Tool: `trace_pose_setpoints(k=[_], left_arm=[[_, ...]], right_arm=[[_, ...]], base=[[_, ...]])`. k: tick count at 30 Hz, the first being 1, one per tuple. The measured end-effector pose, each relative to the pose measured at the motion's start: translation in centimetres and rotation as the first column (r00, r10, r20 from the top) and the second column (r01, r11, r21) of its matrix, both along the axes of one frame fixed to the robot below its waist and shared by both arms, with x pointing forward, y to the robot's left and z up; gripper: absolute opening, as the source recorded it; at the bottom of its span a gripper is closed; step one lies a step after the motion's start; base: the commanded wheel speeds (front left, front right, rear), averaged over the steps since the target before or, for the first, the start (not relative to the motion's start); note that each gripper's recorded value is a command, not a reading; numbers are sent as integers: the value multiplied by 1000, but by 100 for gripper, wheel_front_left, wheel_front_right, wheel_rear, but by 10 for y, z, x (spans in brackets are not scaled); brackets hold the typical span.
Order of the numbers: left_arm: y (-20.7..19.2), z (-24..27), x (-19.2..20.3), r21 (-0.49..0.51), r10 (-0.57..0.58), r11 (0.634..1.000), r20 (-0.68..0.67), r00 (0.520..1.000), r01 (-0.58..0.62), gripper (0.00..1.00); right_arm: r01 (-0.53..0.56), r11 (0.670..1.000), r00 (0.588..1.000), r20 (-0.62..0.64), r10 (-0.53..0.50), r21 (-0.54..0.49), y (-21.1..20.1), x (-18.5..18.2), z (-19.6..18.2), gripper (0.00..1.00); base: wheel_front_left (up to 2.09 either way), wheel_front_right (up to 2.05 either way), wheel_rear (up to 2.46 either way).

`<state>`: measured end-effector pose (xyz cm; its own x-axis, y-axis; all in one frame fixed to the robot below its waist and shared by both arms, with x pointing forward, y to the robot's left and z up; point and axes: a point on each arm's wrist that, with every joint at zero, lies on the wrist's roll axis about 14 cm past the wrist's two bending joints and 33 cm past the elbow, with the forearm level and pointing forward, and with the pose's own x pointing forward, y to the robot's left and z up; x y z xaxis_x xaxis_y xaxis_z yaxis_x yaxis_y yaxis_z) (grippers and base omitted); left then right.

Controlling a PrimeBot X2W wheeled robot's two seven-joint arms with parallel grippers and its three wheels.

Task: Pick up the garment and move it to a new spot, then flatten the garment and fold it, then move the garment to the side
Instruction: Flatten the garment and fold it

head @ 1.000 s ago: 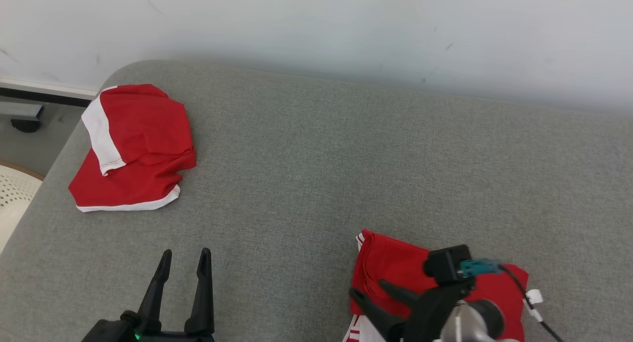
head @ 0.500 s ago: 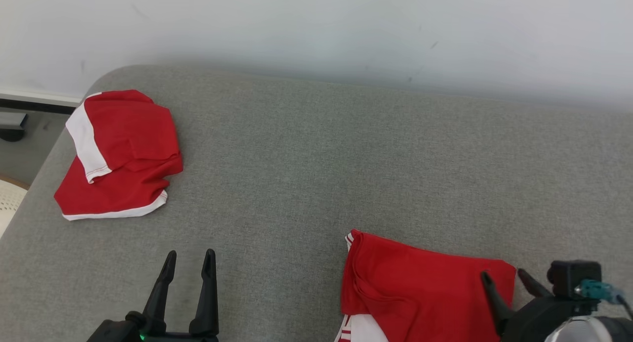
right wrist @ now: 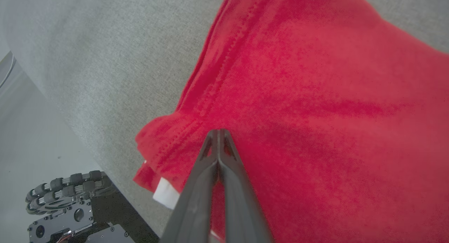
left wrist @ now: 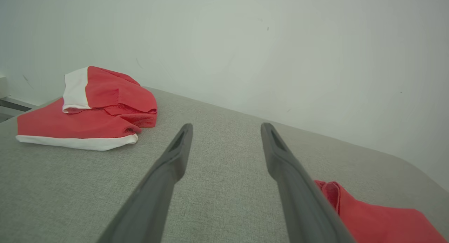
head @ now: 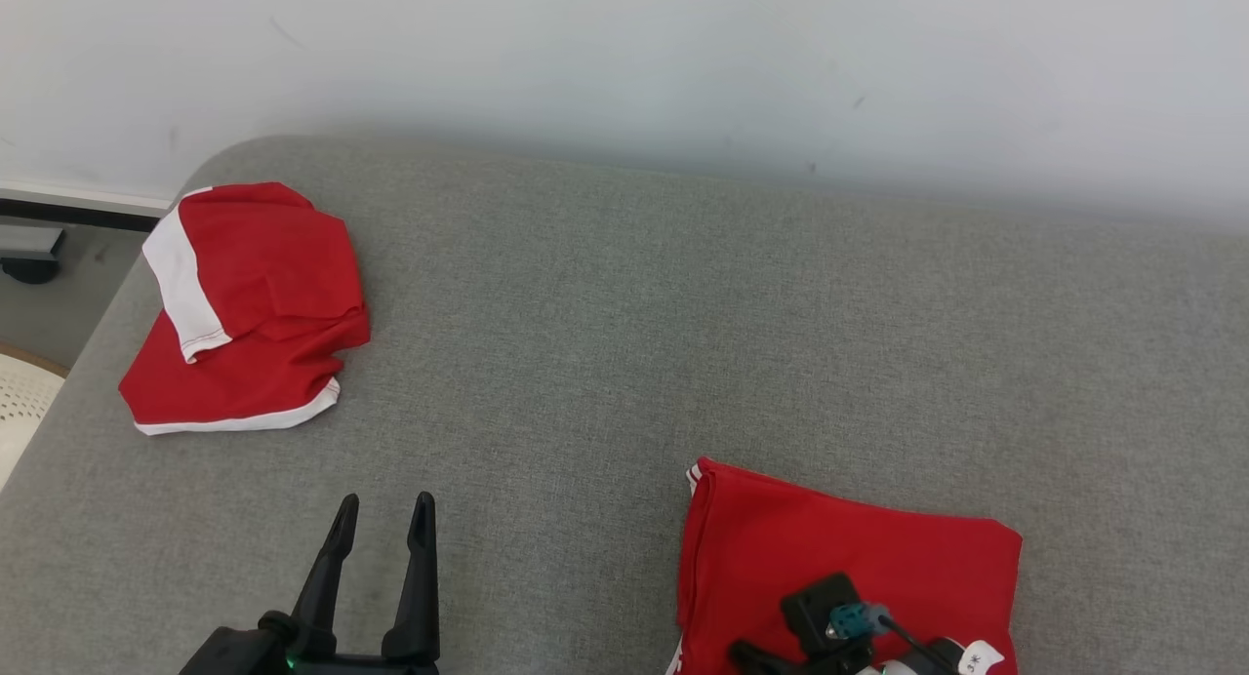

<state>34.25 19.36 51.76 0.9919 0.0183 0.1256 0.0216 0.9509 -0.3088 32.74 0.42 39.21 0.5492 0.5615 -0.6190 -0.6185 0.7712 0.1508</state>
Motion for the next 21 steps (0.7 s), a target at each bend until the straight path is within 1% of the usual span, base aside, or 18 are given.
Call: trace_pose_setpoints(k=[5,7,9,11,12,13,14,16,17,19,21], left_arm=[[5,1,-5,-1,17,1000,5,1000,-17,100],[6,0,-7,-2,19,1000,1,1000,-19,100],[6,2,-6,-1,21,1000,8,1000,-21,100],[5,3,-6,-1,18,1000,10,1000,-18,100],[4,2,-6,-1,14,1000,9,1000,-14,100],[3,2,-6,-1,11,1000,7,1000,-11,100],[1,0,-6,-1,5,1000,3,1000,-5,100],[-1,0,-5,1,-4,1000,2,1000,4,100],[-2,1,-4,2,-8,1000,6,1000,8,100],[-3,3,-3,4,-11,1000,12,1000,11,100],[-5,5,-2,5,-20,1000,19,1000,20,100]], right_arm=[[-89,996,995,-34,89,-16,12,-20,-2,0],[-127,992,991,-40,128,11,24,-29,2,0],[-154,986,986,-49,158,67,39,-39,9,0],[-145,981,989,-21,149,130,47,-37,25,0],[-132,980,991,10,132,151,46,-31,33,23],[-102,979,994,45,95,175,42,-21,42,75],[-62,978,996,82,47,198,34,-9,52,100],[16,974,986,160,-53,224,14,11,69,100],[55,970,974,200,-103,235,2,18,77,100],[142,955,944,255,-210,261,-24,26,86,100],[223,933,902,304,-307,281,-53,29,92,100]], base=[[0,0,0],[0,0,0],[0,0,0],[0,0,0],[0,0,0],[0,0,0],[0,0,0],[0,0,0],[0,0,0],[0,0,0],[0,0,0]])
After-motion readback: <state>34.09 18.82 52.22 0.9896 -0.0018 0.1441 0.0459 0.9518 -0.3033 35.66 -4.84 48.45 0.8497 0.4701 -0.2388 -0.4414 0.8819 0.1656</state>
